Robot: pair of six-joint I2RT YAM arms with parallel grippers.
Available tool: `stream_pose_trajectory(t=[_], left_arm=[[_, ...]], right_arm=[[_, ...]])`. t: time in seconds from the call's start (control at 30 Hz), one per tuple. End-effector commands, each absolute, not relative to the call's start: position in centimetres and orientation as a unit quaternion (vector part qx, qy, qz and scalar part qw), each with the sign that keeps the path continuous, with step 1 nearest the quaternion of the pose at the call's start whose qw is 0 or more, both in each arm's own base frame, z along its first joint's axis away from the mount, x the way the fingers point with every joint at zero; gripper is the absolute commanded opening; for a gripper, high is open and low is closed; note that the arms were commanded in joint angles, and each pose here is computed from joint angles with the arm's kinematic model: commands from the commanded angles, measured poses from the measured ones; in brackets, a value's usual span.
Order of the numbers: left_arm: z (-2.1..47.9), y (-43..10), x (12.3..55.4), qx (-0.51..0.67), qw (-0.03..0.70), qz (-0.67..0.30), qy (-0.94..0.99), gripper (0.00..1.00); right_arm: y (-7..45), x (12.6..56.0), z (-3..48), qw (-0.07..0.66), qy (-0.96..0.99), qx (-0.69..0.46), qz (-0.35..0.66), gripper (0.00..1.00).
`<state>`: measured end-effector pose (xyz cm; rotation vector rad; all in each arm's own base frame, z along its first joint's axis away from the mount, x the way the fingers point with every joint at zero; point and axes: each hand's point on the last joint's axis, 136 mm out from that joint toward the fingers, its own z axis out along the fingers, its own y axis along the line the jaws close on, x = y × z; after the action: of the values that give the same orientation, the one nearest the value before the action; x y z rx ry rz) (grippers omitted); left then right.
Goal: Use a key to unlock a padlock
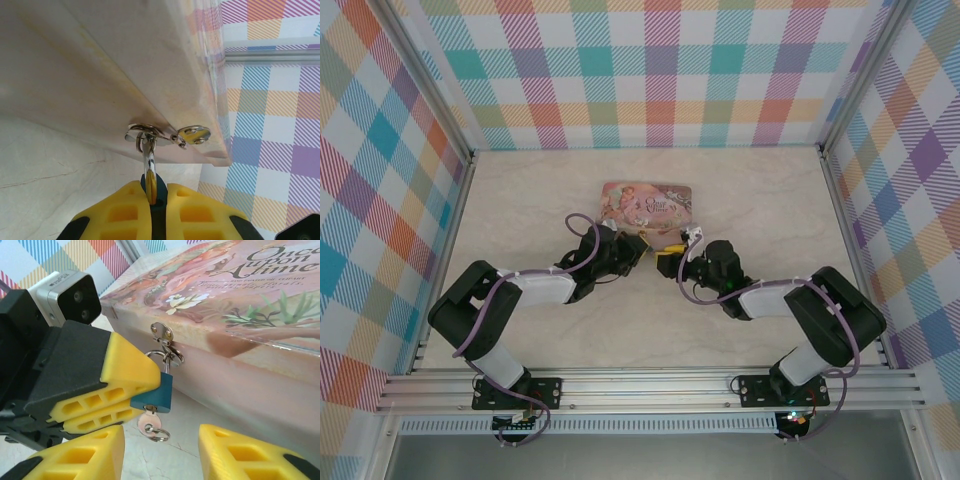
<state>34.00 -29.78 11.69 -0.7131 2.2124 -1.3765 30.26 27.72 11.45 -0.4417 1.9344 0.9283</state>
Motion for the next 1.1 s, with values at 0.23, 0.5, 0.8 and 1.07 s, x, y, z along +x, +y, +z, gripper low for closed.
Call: stream_pose_trajectory(t=[0.23,0.5,0.8,1.07], left_arm=[[15.2,-31.3,34.4,-0.235,0.226,-0.539,0.777,0.00],[15.2,-31.4,34.5,-0.235,0.224,-0.541,0.776,0.00],[15.3,-31.5,34.5,-0.234,0.224,-0.542,0.775,0.00],[15.1,-31.7,34.4,-0.232,0.216,-0.542,0.778,0.00]], right_arm=[[29.1,30.0,11.5,0.485,0.769,-0.301,0.287,0.48],[29.7,30.7,11.4,0.495,0.766,-0.322,0.255,0.47],[29.8,31.1,11.2,0.495,0.770,-0.318,0.246,0.22],[29.7,31.8,11.3,0.491,0.783,-0.292,0.246,0.01]])
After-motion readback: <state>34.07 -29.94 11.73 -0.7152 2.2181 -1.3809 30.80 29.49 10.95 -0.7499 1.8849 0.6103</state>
